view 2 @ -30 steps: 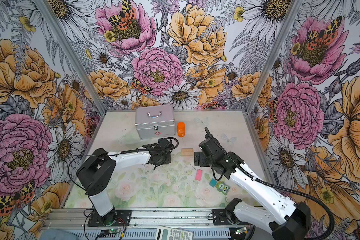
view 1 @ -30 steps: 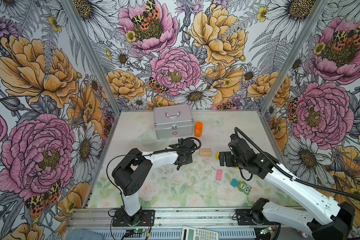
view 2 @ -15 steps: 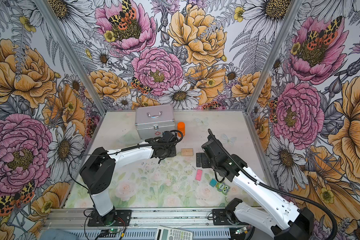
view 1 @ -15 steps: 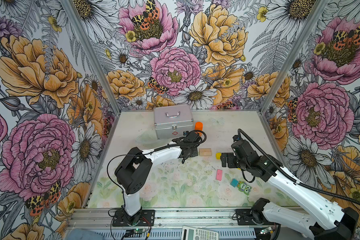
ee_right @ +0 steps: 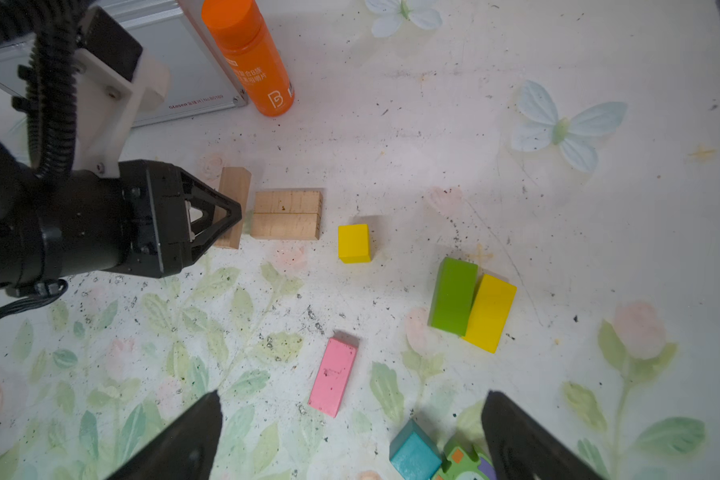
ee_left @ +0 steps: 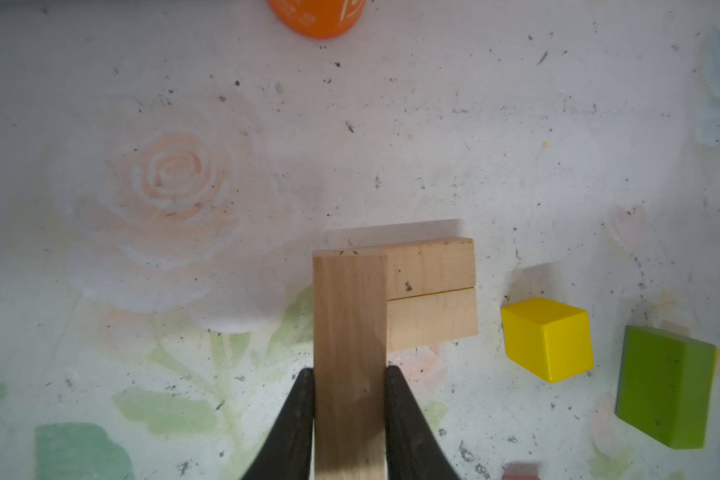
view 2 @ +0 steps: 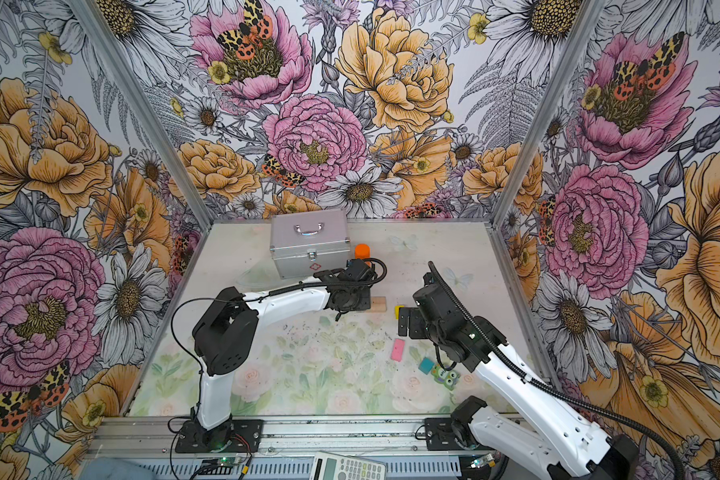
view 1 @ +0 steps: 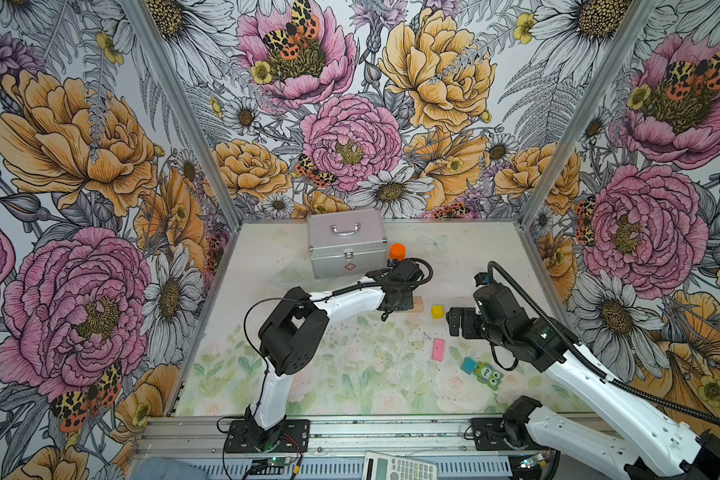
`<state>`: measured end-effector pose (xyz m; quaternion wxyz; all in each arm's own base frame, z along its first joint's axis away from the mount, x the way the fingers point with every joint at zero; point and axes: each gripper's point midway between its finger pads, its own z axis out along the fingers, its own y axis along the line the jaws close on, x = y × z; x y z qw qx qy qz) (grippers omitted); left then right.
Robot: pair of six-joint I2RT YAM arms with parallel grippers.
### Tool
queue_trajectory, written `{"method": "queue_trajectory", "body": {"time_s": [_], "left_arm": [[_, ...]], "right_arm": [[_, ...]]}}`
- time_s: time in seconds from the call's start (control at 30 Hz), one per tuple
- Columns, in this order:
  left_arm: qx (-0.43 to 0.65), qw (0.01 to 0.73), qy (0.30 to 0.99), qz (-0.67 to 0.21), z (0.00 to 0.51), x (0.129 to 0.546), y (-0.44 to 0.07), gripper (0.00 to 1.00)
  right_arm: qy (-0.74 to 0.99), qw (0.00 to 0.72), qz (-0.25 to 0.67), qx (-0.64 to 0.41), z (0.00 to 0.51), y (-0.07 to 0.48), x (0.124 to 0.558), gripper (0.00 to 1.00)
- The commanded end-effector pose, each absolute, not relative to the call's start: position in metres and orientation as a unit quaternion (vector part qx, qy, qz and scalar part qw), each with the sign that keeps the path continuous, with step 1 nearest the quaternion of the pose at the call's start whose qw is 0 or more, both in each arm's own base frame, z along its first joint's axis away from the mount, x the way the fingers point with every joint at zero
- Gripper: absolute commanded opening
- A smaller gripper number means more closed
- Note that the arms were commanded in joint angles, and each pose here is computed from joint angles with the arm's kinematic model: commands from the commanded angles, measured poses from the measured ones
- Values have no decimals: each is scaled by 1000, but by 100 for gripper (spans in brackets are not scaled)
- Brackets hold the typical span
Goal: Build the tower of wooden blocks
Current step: 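Lower the long block across the paired blocks with the left gripper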
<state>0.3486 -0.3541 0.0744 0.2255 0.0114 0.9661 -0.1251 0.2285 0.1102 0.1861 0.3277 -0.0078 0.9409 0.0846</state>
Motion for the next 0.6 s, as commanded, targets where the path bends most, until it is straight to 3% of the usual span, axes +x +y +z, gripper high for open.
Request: {"method": "queue_trajectory", "body": {"time_s": [0.0, 0.57], "left_arm": [[31, 219, 966, -134, 76, 348, -369, 24], [37, 210, 968, -132, 62, 347, -386, 24]], "right_arm": [[941, 329, 83, -10, 186, 106, 226, 100], [940, 330, 89, -7, 187, 103, 224, 100]]}}
